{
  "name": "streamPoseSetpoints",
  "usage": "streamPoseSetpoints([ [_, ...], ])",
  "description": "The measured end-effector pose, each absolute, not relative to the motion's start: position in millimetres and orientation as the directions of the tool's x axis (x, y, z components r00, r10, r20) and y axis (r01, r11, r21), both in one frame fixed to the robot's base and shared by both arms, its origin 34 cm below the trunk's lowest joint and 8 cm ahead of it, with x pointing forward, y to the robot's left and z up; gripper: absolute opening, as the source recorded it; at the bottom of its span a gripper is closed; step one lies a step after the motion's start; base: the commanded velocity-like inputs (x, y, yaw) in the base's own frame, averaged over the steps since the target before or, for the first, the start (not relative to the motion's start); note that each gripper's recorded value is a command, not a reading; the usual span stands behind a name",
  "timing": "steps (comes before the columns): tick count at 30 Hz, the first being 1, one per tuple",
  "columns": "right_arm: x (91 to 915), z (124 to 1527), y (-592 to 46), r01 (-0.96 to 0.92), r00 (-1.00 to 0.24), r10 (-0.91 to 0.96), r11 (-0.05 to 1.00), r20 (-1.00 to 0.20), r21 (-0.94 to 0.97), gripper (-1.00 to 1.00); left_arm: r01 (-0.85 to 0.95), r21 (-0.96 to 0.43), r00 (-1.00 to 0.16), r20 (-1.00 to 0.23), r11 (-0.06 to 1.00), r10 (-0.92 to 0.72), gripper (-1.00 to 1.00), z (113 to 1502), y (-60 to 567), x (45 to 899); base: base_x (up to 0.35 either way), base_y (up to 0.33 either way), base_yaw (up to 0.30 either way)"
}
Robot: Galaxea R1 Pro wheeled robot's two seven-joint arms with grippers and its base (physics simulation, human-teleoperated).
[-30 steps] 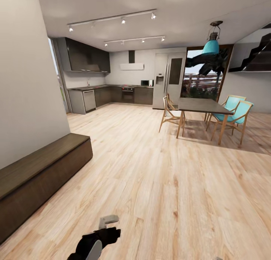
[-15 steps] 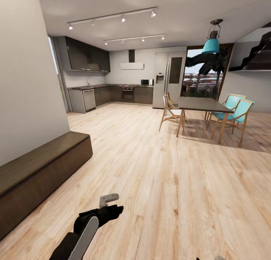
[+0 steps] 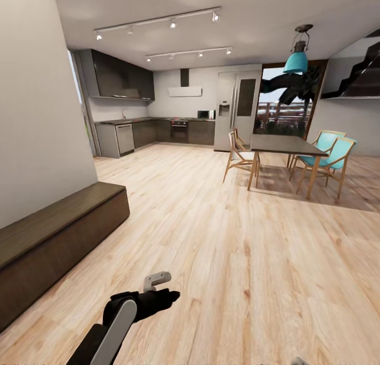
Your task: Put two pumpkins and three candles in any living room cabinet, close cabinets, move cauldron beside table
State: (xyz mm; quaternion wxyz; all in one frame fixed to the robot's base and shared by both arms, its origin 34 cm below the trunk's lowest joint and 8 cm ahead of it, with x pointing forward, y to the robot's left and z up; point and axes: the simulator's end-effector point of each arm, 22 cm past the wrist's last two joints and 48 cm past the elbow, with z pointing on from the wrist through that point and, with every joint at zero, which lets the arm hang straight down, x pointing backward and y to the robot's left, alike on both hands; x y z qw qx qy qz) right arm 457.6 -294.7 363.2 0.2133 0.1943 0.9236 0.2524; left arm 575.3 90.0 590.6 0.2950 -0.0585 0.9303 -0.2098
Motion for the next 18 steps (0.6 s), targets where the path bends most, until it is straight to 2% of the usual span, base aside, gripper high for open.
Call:
streamPoseSetpoints([
  [12, 455.2, 334.9, -315.1, 0.283, -0.82, 0.478, 0.817, -0.315, 0.502, 1.0, 0.032, -0.468, -0.843, -0.488, 0.883, -0.228, 1.0, 569.1, 77.9, 561.8, 0.0, 0.0, 0.0],
  [18, 464.3, 348.4, -324.2, 0.214, -0.798, 0.495, 0.766, -0.344, 0.606, 1.0, 0.046, -0.466, -0.851, -0.481, 0.884, -0.21, 1.0, 557.3, 76.1, 555.4, 0.0, 0.0, 0.0],
])
